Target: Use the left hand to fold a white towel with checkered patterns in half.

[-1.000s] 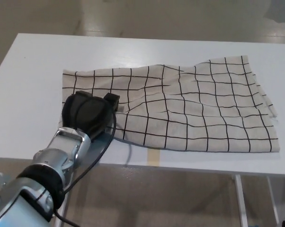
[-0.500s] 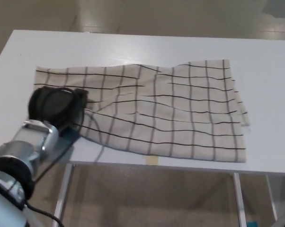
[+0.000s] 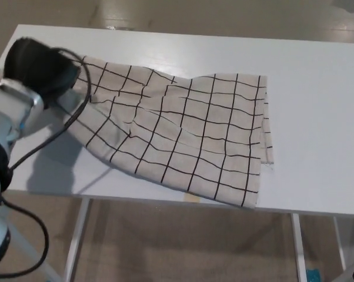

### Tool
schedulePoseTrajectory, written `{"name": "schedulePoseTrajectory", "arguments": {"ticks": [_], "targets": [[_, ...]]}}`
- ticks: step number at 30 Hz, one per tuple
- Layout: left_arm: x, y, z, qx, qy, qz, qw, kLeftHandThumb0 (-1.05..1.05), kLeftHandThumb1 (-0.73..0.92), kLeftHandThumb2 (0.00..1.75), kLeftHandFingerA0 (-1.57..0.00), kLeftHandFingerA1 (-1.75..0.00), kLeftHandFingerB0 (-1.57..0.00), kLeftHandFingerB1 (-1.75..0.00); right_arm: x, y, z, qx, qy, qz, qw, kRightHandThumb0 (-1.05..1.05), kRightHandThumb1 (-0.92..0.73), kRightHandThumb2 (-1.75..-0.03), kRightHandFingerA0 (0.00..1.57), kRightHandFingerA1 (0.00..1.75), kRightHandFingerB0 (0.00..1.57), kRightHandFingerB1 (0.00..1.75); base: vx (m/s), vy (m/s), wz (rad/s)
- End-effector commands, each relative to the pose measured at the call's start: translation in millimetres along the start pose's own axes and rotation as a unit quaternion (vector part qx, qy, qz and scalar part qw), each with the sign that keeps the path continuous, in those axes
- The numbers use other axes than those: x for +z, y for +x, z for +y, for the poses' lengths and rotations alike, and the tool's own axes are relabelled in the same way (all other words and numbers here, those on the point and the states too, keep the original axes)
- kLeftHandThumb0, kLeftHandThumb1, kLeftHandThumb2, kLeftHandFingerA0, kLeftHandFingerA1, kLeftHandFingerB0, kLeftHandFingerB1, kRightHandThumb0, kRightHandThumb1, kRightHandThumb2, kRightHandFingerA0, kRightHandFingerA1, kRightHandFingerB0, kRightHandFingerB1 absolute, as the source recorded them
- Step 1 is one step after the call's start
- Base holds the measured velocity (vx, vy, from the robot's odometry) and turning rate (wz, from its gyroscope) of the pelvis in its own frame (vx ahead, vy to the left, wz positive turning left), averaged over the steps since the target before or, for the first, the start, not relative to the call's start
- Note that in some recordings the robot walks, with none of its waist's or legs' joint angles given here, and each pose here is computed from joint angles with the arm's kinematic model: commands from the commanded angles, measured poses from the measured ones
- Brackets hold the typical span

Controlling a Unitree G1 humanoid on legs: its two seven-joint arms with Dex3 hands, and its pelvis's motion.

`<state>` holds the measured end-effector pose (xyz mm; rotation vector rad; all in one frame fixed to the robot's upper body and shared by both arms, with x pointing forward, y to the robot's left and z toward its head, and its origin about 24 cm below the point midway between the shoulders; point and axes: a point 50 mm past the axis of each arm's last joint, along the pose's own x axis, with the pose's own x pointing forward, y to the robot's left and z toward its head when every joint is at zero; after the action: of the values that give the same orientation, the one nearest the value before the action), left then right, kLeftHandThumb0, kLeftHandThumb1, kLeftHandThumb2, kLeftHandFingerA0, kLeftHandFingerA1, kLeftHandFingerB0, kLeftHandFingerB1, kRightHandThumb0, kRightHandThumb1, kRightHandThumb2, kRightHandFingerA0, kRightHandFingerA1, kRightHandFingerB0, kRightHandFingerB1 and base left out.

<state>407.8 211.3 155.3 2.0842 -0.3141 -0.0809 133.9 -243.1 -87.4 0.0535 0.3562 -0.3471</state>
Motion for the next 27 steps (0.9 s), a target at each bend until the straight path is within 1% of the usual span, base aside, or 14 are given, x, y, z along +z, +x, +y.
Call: {"name": "schedulePoseTrajectory", "arguments": {"ticks": [1, 3, 4, 10, 14, 16, 17, 18, 19, 20, 21, 24, 25, 27], "targets": [[18, 14, 29, 0.072, 0.042, -0.051, 0.995, -0.36, 0.48, 0.56, -0.83, -1.25, -0.92, -0.50, -3, -3, -2, -0.010, 0.007, 0.007, 1.000, -0.44, -0.50, -0.83, 0.42, 0.69, 0.36, 0.54, 0.00, 0.000, 0.00], [22, 16, 34, 0.086, 0.043, -0.057, 0.994, -0.37, 0.49, 0.55, -0.81, -1.34, -0.88, -0.49, -3, -3, -2, -0.010, 0.005, 0.006, 1.000, -0.44, -0.50, -0.84, 0.44, 0.70, 0.37, 0.55, 0.00, 0.000, 0.00], [25, 18, 38, 0.097, 0.042, -0.062, 0.993, -0.40, 0.49, 0.55, -0.82, -1.35, -0.86, -0.48, -2, -3, -1, -0.010, 0.006, 0.005, 1.000, -0.39, -0.63, -0.59, 0.45, 0.70, 0.43, 0.46, 0.00, 0.000, 0.00], [58, 30, 76, 0.179, 0.047, -0.116, 0.976, -0.32, 0.48, 0.55, -0.97, -1.15, -0.91, -0.50, 1, 0, 0, -0.010, 0.030, 0.004, 0.999, -0.37, -0.61, -0.58, 0.49, 0.71, 0.52, 0.51, 0.00, 0.000, 0.00], [69, 31, 86, 0.221, 0.052, -0.130, 0.965, -0.29, 0.52, 0.58, -0.86, -1.40, -0.95, -0.54, 2, 0, 1, -0.007, 0.037, 0.001, 0.999, -0.38, -0.61, -0.58, 0.50, 0.75, 0.55, 0.53, 0.00, 0.000, 0.00], [84, 32, 97, 0.246, 0.063, -0.148, 0.956, -0.22, 0.48, 0.55, -1.03, -1.12, -1.05, -0.65, 2, 1, 2, -0.006, 0.042, -0.001, 0.999, -0.38, -0.60, -0.58, 0.50, 0.76, 0.56, 0.53, 0.00, 0.000, 0.00], [89, 32, 100, 0.253, 0.068, -0.153, 0.953, -0.22, 0.48, 0.55, -1.03, -1.12, -1.05, -0.65, 2, 1, 2, -0.005, 0.042, -0.002, 0.999, -0.38, -0.60, -0.58, 0.50, 0.76, 0.56, 0.53, 0.00, 0.000, 0.00], [95, 32, 104, 0.262, 0.075, -0.157, 0.949, -0.22, 0.48, 0.56, -1.08, -0.96, -1.05, -0.64, 3, 1, 2, -0.004, 0.038, -0.003, 0.999, -0.38, -0.60, -0.58, 0.50, 0.77, 0.56, 0.53, 0.00, 0.000, 0.00], [97, 32, 105, 0.268, 0.072, -0.160, 0.947, -0.19, 0.50, 0.55, -1.07, -1.10, -1.02, -0.87, 3, 1, 2, -0.004, 0.037, -0.003, 0.999, -0.38, -0.60, -0.58, 0.51, 0.78, 0.56, 0.53, 0.00, 0.000, 0.00], [100, 31, 106, 0.274, 0.066, -0.164, 0.945, -0.19, 0.50, 0.55, -1.07, -1.10, -1.02, -0.87, 3, 1, 1, -0.004, 0.036, -0.003, 0.999, -0.38, -0.60, -0.58, 0.51, 0.78, 0.56, 0.53, 0.00, 0.000, 0.00], [104, 31, 108, 0.279, 0.062, -0.169, 0.943, -0.29, 0.42, 0.68, -1.04, -1.17, -1.01, -0.88, 4, 1, 1, -0.003, 0.033, -0.004, 0.999, -0.39, -0.61, -0.58, 0.50, 0.78, 0.56, 0.54, 0.00, 0.000, 0.00], [110, 31, 113, 0.284, 0.051, -0.181, 0.940, -0.32, 0.42, 0.67, -1.02, -1.27, -1.02, -0.86, 4, 2, 1, -0.002, 0.028, -0.005, 1.000, -0.39, -0.61, -0.58, 0.50, 0.78, 0.56, 0.54, 0.00, 0.000, 0.00], [115, 30, 119, 0.287, 0.037, -0.190, 0.938, -0.29, 0.48, 0.57, -0.95, -1.39, -1.06, -0.65, 4, 2, 1, -0.001, 0.028, -0.004, 1.000, -0.39, -0.61, -0.58, 0.50, 0.79, 0.56, 0.55, 0.00, 0.000, 0.00], [120, 31, 126, 0.299, 0.041, -0.196, 0.933, -0.39, 0.41, 0.65, -0.97, -1.40, -1.03, -0.71, 4, 2, 1, -0.002, 0.027, -0.004, 1.000, -0.39, -0.61, -0.58, 0.50, 0.79, 0.56, 0.55, 0.00, 0.000, 0.00]]}}
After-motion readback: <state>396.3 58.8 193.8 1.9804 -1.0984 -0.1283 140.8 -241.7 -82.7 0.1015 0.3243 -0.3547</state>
